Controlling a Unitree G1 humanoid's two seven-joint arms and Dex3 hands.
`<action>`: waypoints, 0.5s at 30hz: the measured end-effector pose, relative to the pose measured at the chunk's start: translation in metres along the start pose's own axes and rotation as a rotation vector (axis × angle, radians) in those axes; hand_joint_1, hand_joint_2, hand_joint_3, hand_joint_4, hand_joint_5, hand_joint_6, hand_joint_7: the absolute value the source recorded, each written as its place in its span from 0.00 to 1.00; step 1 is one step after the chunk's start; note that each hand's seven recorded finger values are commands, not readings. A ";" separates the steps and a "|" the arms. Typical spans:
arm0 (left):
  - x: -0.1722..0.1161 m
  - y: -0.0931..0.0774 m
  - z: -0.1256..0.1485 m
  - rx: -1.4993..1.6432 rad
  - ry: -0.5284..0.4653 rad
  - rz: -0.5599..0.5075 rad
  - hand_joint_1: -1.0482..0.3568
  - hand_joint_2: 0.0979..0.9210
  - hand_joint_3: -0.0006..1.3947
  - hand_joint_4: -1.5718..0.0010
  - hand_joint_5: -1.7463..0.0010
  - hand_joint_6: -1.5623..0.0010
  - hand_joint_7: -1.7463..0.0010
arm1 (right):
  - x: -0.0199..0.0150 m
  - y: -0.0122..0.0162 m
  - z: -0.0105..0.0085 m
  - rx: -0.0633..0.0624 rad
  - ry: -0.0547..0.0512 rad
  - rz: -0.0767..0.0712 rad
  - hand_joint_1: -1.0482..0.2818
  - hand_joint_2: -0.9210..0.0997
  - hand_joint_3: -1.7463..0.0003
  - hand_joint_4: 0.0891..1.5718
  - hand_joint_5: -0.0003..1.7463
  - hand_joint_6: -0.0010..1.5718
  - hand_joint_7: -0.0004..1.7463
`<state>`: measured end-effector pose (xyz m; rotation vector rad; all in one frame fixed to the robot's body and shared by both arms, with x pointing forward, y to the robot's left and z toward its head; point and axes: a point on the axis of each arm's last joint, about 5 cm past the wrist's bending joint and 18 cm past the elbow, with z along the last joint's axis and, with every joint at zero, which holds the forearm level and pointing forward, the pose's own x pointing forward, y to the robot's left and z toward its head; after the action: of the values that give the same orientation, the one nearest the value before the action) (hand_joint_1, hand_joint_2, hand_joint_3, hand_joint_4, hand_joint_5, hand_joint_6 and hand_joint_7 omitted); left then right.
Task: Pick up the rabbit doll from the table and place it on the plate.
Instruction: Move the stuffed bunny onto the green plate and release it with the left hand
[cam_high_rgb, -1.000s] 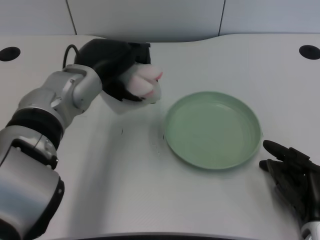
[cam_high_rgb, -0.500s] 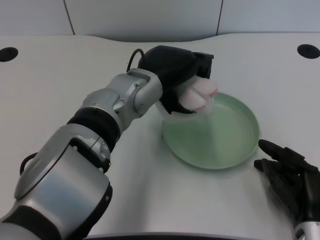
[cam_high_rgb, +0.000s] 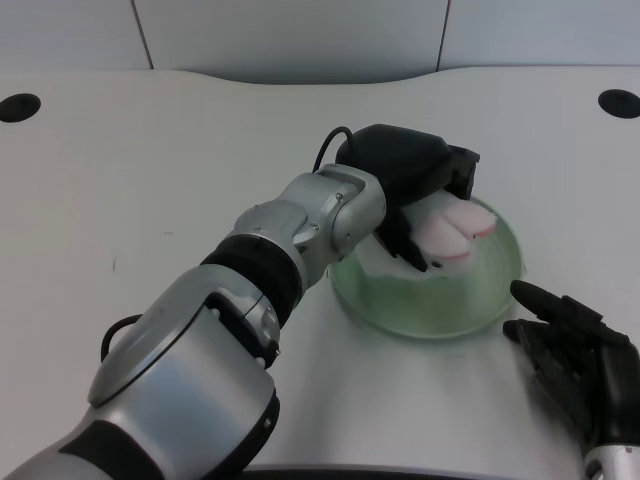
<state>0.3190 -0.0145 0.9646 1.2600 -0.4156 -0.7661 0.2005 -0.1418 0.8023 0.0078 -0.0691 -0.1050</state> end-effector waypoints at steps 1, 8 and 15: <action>0.000 -0.001 0.000 0.000 0.008 -0.002 0.54 0.96 0.05 0.59 0.39 0.51 0.60 | -0.0001 0.0000 0.0000 0.000 0.000 0.000 0.53 0.00 0.83 0.38 0.45 0.54 0.00; -0.001 -0.008 -0.002 0.020 0.059 -0.031 0.39 0.96 0.00 0.70 0.54 0.53 0.89 | -0.0006 0.0000 0.0001 -0.001 -0.003 0.006 0.53 0.00 0.83 0.39 0.45 0.53 0.00; -0.002 -0.011 -0.004 0.088 0.080 -0.074 0.19 0.98 0.01 0.88 0.99 0.83 1.00 | -0.0011 0.0009 0.0000 0.006 -0.004 0.010 0.53 0.00 0.83 0.38 0.45 0.53 0.00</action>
<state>0.3174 -0.0121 0.9537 1.3899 -0.3419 -0.7643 0.1995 -0.1408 0.8022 0.0131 -0.0732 -0.0945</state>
